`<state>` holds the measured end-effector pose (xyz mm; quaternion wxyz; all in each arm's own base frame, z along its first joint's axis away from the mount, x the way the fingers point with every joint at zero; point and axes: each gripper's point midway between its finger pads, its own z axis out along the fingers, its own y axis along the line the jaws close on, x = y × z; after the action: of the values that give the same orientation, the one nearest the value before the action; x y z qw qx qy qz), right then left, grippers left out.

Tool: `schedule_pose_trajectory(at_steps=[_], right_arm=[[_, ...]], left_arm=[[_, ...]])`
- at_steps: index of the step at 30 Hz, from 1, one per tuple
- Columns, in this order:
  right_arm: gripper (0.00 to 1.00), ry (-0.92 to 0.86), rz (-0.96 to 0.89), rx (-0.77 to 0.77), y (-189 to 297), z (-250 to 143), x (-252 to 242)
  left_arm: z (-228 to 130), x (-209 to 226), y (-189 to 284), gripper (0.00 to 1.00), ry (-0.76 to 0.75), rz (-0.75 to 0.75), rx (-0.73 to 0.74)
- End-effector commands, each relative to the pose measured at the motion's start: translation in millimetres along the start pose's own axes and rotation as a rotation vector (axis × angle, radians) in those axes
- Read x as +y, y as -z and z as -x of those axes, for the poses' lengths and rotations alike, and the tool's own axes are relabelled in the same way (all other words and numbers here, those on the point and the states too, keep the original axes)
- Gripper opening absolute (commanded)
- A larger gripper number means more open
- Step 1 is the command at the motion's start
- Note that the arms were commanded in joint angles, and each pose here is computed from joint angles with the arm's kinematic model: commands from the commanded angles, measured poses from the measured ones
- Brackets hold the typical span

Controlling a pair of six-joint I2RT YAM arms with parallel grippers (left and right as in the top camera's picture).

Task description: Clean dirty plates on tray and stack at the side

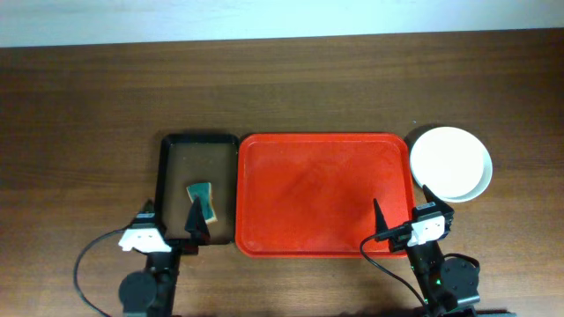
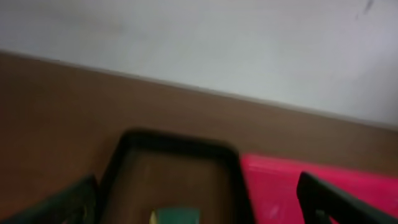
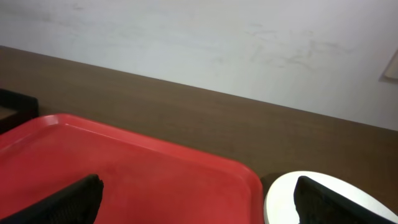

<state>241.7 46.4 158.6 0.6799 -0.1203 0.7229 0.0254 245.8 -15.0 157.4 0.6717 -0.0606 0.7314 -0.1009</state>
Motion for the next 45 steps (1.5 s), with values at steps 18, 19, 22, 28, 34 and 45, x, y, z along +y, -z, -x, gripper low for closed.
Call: schedule_pose_trajectory(at_steps=[18, 19, 22, 28, 34, 45], right_arm=[[0.98, -0.007, 0.001, 0.002, 0, -2, 1], [0.98, -0.007, 0.001, 0.002, 0, -2, 1], [0.98, -0.007, 0.001, 0.002, 0, -2, 1], [0.98, -0.007, 0.001, 0.002, 0, -2, 1], [0.98, -0.007, 0.001, 0.002, 0, -2, 1], [0.98, -0.007, 0.001, 0.002, 0, -2, 1]], left_arm=[[1, 10, 0, 0.99, -0.248, 0.041, -0.001], [1, 10, 0, 0.99, -0.248, 0.041, -0.001], [1, 10, 0, 0.99, -0.248, 0.041, -0.001], [1, 10, 0, 0.99, -0.248, 0.041, -0.001], [1, 10, 0, 0.99, -0.248, 0.041, -0.001], [1, 10, 0, 0.99, -0.248, 0.041, -0.001]])
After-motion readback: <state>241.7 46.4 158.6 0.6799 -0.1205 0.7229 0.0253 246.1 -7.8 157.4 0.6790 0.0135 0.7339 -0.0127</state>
